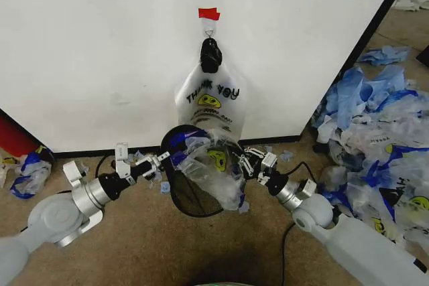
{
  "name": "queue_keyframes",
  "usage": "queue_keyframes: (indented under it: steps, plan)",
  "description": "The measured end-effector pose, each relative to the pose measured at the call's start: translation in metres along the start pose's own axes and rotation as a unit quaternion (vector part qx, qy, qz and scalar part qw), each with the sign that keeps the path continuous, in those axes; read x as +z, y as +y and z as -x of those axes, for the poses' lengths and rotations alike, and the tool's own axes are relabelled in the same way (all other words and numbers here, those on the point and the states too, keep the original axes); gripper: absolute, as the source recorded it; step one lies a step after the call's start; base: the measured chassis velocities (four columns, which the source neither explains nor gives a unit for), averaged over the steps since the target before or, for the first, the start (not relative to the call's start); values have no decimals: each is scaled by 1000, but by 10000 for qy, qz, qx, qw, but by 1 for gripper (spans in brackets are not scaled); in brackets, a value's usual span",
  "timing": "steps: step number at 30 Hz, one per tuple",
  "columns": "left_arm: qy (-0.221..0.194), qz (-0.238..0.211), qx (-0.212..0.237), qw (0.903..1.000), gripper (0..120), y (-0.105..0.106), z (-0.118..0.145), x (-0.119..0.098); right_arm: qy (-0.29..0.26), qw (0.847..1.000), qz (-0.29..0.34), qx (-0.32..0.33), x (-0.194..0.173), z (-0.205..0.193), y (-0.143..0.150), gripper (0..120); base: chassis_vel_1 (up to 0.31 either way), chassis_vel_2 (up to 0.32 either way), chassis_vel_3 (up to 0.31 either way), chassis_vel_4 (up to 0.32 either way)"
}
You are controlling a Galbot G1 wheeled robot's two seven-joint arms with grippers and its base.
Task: Pick up the garbage bag from the wall and place it over the trash bin.
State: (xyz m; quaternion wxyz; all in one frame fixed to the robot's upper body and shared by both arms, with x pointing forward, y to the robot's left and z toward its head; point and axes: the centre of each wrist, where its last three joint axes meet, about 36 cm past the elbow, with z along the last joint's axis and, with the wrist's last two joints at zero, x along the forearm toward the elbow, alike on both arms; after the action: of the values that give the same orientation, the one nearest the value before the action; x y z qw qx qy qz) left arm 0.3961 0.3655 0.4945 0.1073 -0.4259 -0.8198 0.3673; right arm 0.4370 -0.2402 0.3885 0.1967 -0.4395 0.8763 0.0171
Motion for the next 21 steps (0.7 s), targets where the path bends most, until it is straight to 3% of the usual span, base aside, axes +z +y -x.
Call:
queue_keyframes:
  steps: [10, 21]
  plan:
    - [79, -54, -33, 9999, 97, -5, 1, 8, 8, 10000, -17, 2, 0, 0, 0, 1, 0, 0, 0, 0]
    - [290, -168, 279, 9990, 93, -15, 6, 9, -35, 10000, 13, -4, 2, 4, 4, 1, 0, 0, 0, 0]
